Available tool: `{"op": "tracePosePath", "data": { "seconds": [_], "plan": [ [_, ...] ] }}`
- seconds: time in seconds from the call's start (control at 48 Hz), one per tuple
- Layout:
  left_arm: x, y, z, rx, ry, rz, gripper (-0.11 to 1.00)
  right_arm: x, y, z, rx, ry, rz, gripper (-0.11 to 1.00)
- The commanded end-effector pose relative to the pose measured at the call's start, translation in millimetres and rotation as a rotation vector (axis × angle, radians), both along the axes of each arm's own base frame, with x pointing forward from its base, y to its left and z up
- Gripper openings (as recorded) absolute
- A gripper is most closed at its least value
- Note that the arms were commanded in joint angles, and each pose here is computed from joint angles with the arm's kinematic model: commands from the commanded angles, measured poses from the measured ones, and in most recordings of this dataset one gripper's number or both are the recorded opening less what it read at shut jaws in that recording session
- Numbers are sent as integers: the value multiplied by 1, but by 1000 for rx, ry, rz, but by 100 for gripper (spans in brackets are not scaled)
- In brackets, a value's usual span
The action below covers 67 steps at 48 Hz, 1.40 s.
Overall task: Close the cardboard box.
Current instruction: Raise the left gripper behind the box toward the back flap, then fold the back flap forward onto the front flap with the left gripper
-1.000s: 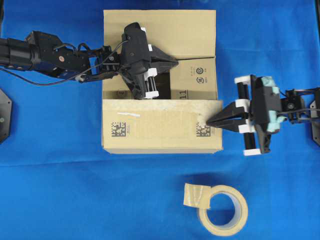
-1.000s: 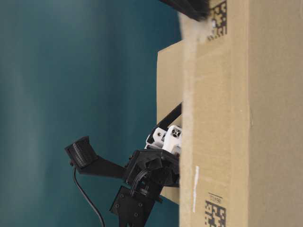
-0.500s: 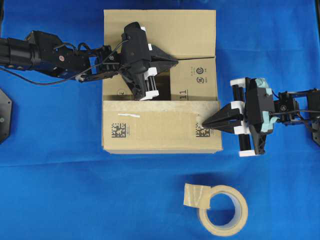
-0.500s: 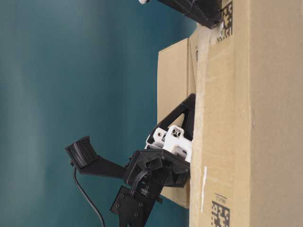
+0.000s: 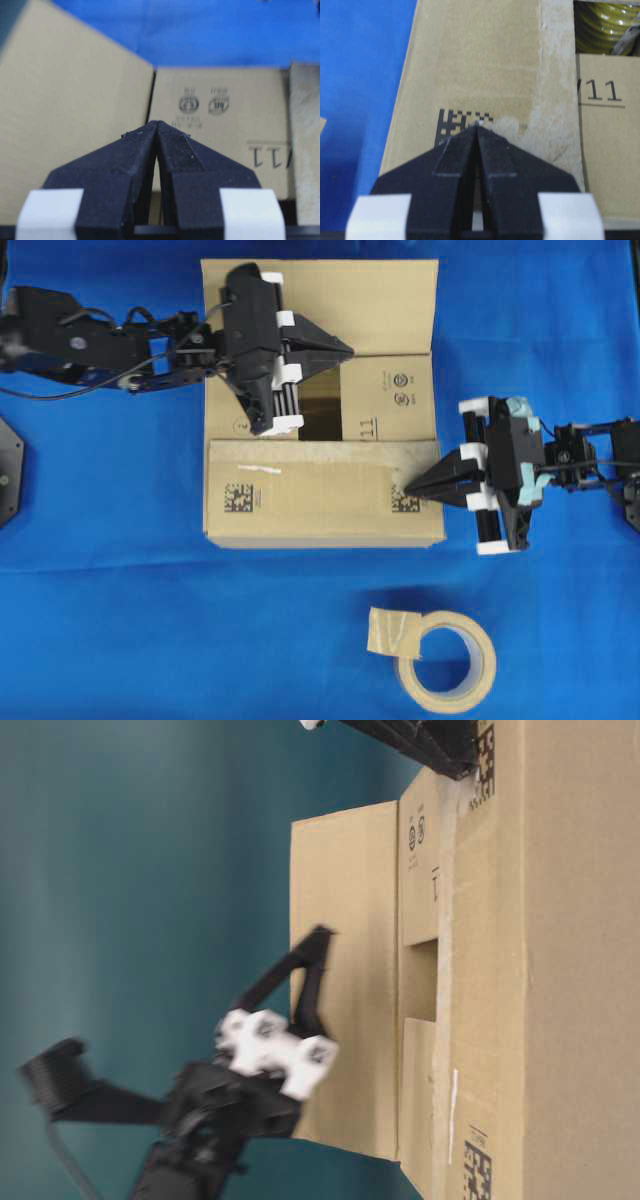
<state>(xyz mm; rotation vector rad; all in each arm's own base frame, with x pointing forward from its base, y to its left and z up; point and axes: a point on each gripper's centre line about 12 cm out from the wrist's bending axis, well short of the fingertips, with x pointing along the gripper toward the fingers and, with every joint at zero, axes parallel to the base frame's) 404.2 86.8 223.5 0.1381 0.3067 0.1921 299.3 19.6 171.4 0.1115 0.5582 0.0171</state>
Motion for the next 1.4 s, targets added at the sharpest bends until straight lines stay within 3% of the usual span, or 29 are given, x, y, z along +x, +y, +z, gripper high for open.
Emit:
{"op": "tracePosePath", "data": {
  "seconds": [0.0, 0.146, 0.354, 0.812, 1.125, 1.375],
  "plan": [
    [-4, 3, 36, 18, -71, 9, 0, 3, -1, 5, 1, -12, -3, 0],
    [-10, 17, 57, 24, -83, 42, 0, 3, -1, 4, 1, -12, -3, 0],
    [-10, 47, 78, 22, -11, 104, 0, 3, -1, 4, 1, -14, -3, 0],
    [-2, 122, 64, -80, 275, 240, 0, 3, -1, 5, -4, -22, 0, 0],
    [0, 131, 36, -135, 409, 250, 0, 4, -1, 5, -9, -25, 3, 0],
    [1, 126, 38, -138, 420, 239, 0, 4, -1, 5, -9, -25, 3, 0]
  ]
}}
